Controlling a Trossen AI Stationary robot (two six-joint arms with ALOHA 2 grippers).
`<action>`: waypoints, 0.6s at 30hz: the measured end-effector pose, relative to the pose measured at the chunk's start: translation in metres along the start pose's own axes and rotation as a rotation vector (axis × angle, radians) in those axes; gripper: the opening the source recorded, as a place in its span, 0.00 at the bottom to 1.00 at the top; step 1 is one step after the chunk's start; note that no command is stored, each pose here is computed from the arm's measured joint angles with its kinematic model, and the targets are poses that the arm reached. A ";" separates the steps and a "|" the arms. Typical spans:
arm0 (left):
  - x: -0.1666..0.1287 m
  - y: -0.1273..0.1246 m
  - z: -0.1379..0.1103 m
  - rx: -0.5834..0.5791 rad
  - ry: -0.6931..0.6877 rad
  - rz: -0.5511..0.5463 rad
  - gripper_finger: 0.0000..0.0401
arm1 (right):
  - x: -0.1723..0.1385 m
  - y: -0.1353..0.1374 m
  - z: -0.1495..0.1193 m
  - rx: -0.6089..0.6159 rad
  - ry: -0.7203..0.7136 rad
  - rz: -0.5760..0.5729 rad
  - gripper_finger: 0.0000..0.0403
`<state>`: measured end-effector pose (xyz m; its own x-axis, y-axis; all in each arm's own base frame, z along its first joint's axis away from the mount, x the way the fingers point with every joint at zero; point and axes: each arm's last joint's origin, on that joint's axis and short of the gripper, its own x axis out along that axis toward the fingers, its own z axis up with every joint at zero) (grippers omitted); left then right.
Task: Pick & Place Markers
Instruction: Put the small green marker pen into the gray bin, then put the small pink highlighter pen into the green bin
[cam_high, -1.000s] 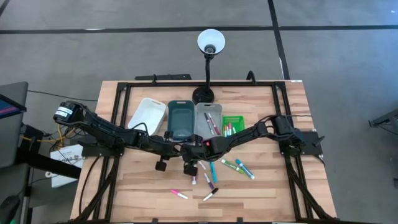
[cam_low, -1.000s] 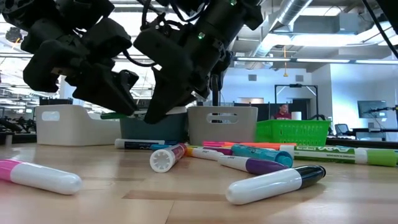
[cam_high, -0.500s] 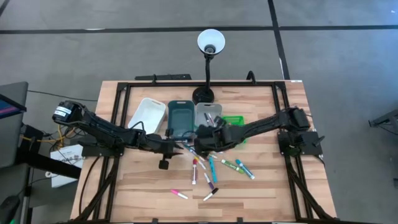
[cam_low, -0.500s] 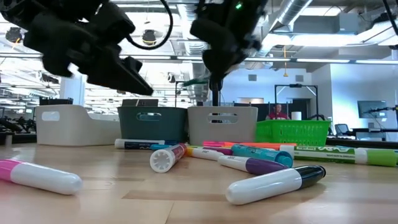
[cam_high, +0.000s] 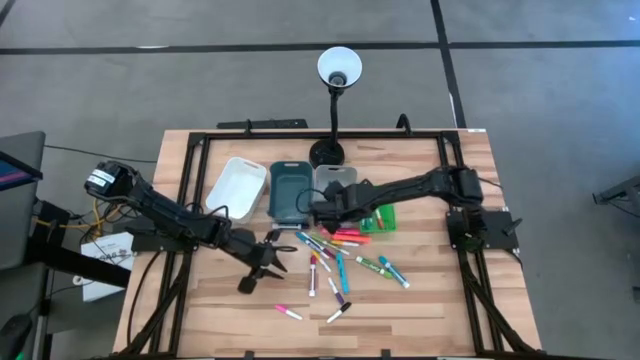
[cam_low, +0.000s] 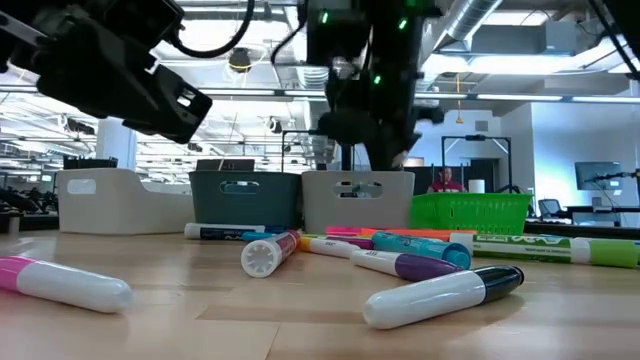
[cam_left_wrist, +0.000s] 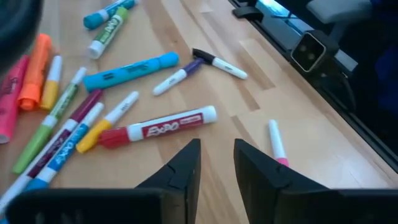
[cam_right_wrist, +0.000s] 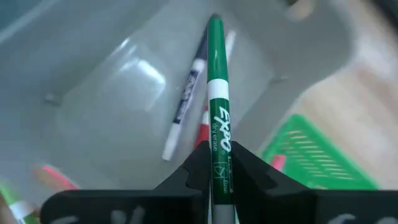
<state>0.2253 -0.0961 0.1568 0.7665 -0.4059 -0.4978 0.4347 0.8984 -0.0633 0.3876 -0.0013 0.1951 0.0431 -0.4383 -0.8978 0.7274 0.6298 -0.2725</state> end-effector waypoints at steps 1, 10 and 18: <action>0.000 0.000 0.000 0.001 0.002 -0.001 0.23 | 0.006 -0.001 0.003 -0.001 0.027 0.016 0.07; 0.000 0.000 0.000 0.005 0.003 0.024 0.23 | 0.028 -0.016 0.019 0.026 0.094 0.009 0.18; 0.000 -0.001 -0.001 -0.002 0.004 0.016 0.23 | 0.026 -0.017 0.021 -0.059 0.112 0.056 0.33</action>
<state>0.2246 -0.0974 0.1563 0.7714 -0.3909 -0.5021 0.4217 0.9050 -0.0567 0.3905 -0.0371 0.1832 0.0036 -0.3289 -0.9444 0.6842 0.6896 -0.2375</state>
